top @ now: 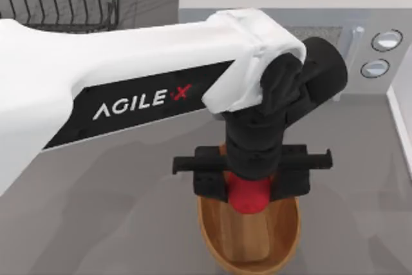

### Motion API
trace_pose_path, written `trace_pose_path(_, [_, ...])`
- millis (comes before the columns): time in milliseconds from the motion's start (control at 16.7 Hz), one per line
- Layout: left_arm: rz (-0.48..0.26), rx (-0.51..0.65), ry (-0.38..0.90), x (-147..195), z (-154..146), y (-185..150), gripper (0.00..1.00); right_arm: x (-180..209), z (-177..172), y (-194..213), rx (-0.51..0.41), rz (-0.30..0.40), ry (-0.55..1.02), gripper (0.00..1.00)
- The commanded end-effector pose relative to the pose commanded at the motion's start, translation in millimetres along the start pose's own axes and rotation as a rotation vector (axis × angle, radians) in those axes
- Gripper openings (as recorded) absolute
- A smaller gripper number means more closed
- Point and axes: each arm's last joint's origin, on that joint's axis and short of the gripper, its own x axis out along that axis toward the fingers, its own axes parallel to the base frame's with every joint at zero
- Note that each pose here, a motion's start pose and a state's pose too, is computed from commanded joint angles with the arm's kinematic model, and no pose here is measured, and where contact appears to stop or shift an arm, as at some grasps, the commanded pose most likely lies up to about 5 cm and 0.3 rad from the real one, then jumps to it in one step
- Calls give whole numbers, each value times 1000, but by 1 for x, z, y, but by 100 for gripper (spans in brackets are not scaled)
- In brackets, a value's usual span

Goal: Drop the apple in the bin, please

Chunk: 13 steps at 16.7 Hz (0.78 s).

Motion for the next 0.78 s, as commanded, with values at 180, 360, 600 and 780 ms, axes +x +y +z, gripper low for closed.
trace_pose_path(180, [0,0,0,0,0,0,38,0,0,0,0,0,0,100])
trace_pose_path(360, [0,0,0,0,0,0,60,0,0,0,0,0,0,100])
trace_pose_path(600, [0,0,0,0,0,0,90,0,0,0,0,0,0,100])
trace_pose_path(780, [0,0,0,0,0,0,100,0,0,0,0,0,0,100])
